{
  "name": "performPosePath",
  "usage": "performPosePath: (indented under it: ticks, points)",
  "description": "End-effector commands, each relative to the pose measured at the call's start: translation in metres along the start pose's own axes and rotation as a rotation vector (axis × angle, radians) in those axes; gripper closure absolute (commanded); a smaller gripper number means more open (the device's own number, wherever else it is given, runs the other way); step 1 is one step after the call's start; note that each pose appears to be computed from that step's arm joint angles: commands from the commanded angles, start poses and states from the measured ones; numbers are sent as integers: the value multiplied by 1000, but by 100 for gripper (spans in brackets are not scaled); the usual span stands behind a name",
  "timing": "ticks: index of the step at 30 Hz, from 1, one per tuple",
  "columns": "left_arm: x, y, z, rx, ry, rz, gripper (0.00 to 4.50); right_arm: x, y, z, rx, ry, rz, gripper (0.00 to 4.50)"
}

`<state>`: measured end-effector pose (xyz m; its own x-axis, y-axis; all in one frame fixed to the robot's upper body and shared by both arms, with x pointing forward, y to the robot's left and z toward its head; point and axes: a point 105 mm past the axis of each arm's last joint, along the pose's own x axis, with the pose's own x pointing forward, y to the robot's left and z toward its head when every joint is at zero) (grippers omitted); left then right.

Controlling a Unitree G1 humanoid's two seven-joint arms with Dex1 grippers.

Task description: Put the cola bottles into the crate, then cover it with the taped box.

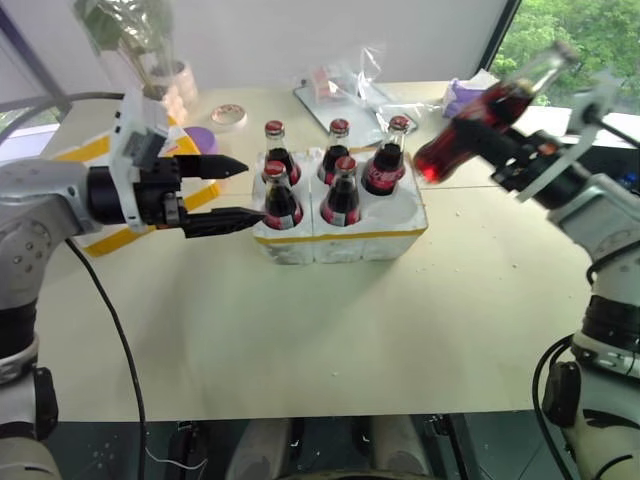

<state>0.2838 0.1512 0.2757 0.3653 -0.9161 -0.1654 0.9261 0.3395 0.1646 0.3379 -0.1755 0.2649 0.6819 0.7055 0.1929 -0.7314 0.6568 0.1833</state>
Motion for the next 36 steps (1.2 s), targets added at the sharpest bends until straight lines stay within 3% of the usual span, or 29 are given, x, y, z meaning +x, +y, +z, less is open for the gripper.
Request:
performPosePath:
  ticks: [1, 16, 21, 24, 25, 26, 30, 36]
  points:
    - [0, -1, 9, 51, -14, 4, 0, 1, 27, 12, -76, -13, 108, 172]
    - [-5, -1, 11, 61, -21, 39, 0, 32, 11, -19, -202, 117, 80, 172]
    - [-6, -1, 12, 66, -19, 45, 0, 39, 3, -46, -394, 257, 86, 172]
    - [-6, -1, 10, 68, -12, 51, 0, 40, 5, -54, -370, 297, 126, 34]
    - [-6, -1, 10, 67, -12, 53, 0, 40, 7, -55, -369, 306, 141, 2]
    - [-6, -1, 10, 67, -12, 54, 0, 40, 8, -56, -371, 311, 150, 2]
    - [-9, -1, 4, 65, 11, 77, 0, 34, 10, -43, -369, 301, 163, 2]
    - [-38, 7, -4, 96, 81, 243, 0, 0, 30, 11, -368, 261, 262, 2]
